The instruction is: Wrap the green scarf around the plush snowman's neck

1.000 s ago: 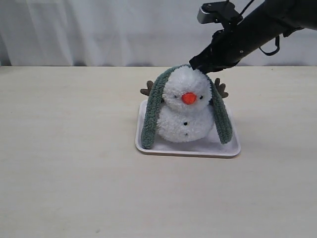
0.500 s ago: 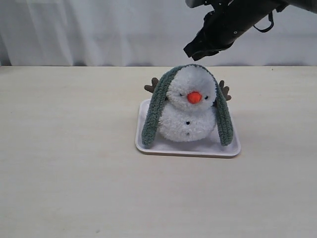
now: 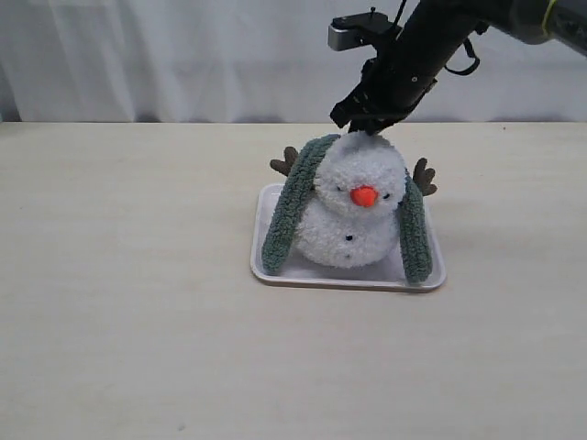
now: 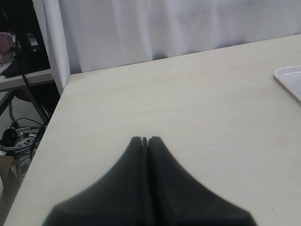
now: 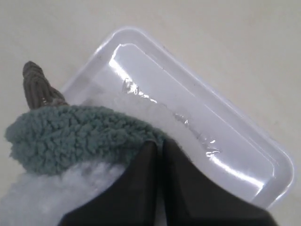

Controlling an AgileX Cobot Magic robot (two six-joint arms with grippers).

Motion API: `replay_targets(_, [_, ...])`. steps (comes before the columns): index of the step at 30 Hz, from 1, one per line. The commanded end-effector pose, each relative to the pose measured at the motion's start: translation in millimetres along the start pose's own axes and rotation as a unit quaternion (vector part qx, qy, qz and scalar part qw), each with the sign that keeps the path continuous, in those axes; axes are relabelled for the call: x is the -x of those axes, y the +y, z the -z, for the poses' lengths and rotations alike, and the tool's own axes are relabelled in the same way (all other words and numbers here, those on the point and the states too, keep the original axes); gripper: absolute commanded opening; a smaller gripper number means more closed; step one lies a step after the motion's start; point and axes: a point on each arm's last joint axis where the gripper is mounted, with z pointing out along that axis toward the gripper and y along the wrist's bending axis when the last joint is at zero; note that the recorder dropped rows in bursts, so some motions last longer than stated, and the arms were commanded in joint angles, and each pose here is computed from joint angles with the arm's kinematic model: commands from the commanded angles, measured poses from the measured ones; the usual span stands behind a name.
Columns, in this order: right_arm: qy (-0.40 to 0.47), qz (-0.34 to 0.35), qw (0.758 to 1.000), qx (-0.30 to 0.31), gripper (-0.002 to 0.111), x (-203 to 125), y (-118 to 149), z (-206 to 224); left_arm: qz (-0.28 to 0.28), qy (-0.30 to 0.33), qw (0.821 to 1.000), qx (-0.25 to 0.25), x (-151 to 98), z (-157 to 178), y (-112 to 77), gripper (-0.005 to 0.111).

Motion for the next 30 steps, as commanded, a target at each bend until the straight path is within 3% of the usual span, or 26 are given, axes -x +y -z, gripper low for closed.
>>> replay_targets(1, [0.017,0.002,1.0,0.001,0.004,-2.3,-2.5,-9.8,0.003,-0.005,1.0,0.0,0.4,0.0,-0.1,0.0])
replay_targets(10, [0.017,-0.002,1.0,0.011,0.004,-2.3,-1.6,-13.5,0.003,-0.005,1.0,0.0,0.4,0.0,-0.1,0.0])
replay_targets(20, [-0.037,0.012,0.999,-0.007,0.004,4.3,11.2,42.8,0.003,-0.005,1.0,0.0,0.4,0.0,-0.1,0.0])
replay_targets(30, [-0.071,0.018,0.996,0.052,0.004,14.4,44.6,52.9,0.003,-0.005,1.0,0.0,0.4,0.0,-0.1,0.0])
